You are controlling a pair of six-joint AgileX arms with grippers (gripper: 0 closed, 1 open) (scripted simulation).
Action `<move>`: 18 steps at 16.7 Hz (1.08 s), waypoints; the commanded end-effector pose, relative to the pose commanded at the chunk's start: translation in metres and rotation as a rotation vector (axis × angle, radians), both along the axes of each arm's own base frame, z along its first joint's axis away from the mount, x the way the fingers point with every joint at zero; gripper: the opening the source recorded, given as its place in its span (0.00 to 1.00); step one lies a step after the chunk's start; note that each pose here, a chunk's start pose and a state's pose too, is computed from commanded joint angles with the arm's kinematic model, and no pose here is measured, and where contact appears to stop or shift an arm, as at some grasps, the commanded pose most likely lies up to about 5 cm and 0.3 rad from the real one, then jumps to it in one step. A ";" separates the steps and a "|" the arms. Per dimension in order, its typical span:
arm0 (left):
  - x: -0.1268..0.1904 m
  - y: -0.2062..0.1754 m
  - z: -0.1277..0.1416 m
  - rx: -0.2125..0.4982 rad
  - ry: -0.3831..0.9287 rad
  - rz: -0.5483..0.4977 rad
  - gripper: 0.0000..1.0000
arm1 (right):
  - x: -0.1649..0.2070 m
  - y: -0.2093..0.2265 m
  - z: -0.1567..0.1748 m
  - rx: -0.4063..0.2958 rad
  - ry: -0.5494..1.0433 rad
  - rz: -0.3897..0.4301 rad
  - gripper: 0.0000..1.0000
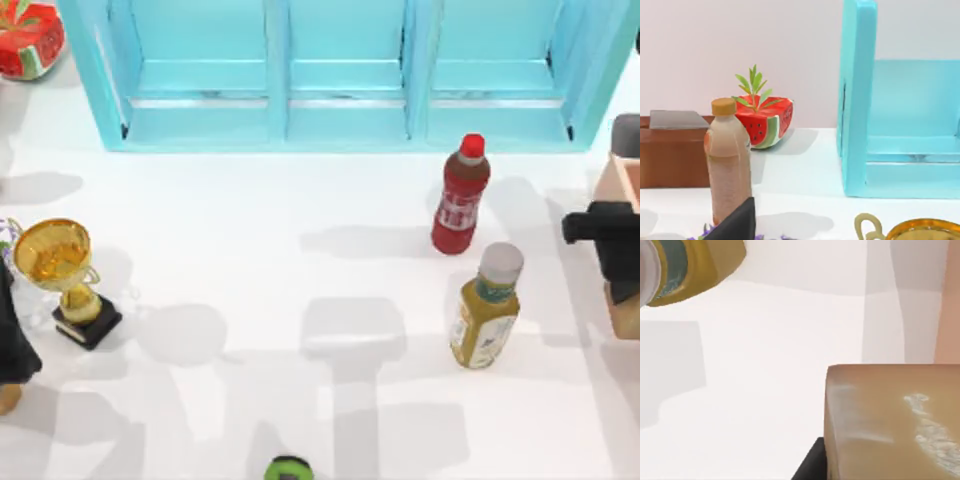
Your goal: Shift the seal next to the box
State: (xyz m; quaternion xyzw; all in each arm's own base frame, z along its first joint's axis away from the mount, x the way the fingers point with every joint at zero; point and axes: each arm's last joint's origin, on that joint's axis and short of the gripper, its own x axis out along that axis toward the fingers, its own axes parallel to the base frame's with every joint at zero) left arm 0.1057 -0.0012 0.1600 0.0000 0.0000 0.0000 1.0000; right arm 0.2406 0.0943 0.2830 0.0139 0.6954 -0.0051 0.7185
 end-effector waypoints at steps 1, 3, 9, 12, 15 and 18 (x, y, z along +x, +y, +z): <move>0.000 0.000 0.000 0.000 0.000 0.000 1.00 | -0.002 -0.004 -0.005 -0.006 0.017 0.010 0.00; 0.000 0.000 0.000 0.000 0.000 0.000 1.00 | -0.004 -0.009 -0.010 -0.011 0.033 0.017 0.00; 0.000 0.000 0.000 0.000 0.000 0.000 1.00 | -0.004 -0.008 -0.014 -0.012 0.036 0.019 0.00; 0.000 0.000 0.000 0.000 0.000 0.000 1.00 | -0.003 -0.008 -0.037 -0.011 0.034 0.018 0.00; 0.000 0.000 0.000 0.000 0.000 0.000 1.00 | -0.004 -0.008 -0.064 -0.008 0.026 0.017 0.00; 0.000 0.000 0.000 0.000 0.000 0.000 1.00 | -0.005 -0.009 -0.075 -0.011 0.033 0.017 0.00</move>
